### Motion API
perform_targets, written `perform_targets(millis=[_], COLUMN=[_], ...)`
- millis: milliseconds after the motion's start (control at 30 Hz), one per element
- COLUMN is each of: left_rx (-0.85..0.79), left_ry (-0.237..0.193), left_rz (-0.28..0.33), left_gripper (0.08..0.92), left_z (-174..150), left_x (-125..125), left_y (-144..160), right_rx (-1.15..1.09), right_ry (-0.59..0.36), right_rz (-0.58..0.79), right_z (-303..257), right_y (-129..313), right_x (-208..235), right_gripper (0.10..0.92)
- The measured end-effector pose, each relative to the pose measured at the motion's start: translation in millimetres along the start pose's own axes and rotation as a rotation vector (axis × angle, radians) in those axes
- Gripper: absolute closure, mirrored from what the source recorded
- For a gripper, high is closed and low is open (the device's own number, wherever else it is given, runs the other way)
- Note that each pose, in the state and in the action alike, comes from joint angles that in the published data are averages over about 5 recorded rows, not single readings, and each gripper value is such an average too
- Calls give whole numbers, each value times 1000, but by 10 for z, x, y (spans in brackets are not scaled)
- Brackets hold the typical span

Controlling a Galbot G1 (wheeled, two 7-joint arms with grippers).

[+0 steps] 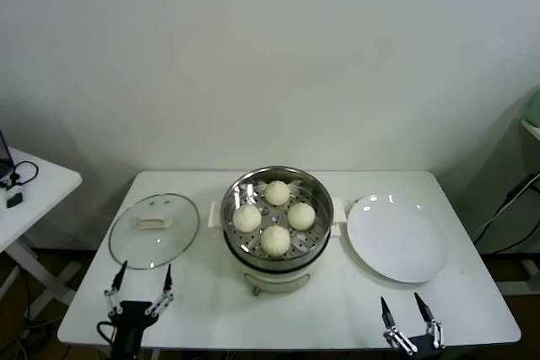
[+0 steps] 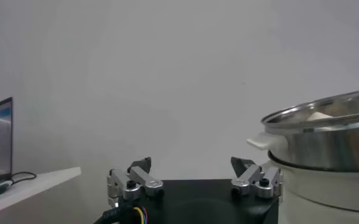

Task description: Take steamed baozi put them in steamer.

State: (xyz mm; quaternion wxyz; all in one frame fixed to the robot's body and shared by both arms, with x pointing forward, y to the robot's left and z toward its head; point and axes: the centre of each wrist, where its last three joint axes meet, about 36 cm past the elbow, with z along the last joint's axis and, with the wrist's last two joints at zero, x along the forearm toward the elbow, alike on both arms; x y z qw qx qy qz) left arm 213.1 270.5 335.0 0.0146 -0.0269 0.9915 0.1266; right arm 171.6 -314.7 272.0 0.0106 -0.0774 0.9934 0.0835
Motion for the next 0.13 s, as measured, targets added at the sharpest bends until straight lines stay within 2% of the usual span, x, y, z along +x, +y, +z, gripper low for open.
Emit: perform_targets(millis=[133], left_rx=[1], left_ry=[0], left_rz=[0], left_gripper=[177], left_z=[0], left_x=[2], left_y=[-3], right_rx=[0], right_ry=[3], right_rz=[-1], right_z=[10], right_y=[13], right_x=[12], right_gripper=[200])
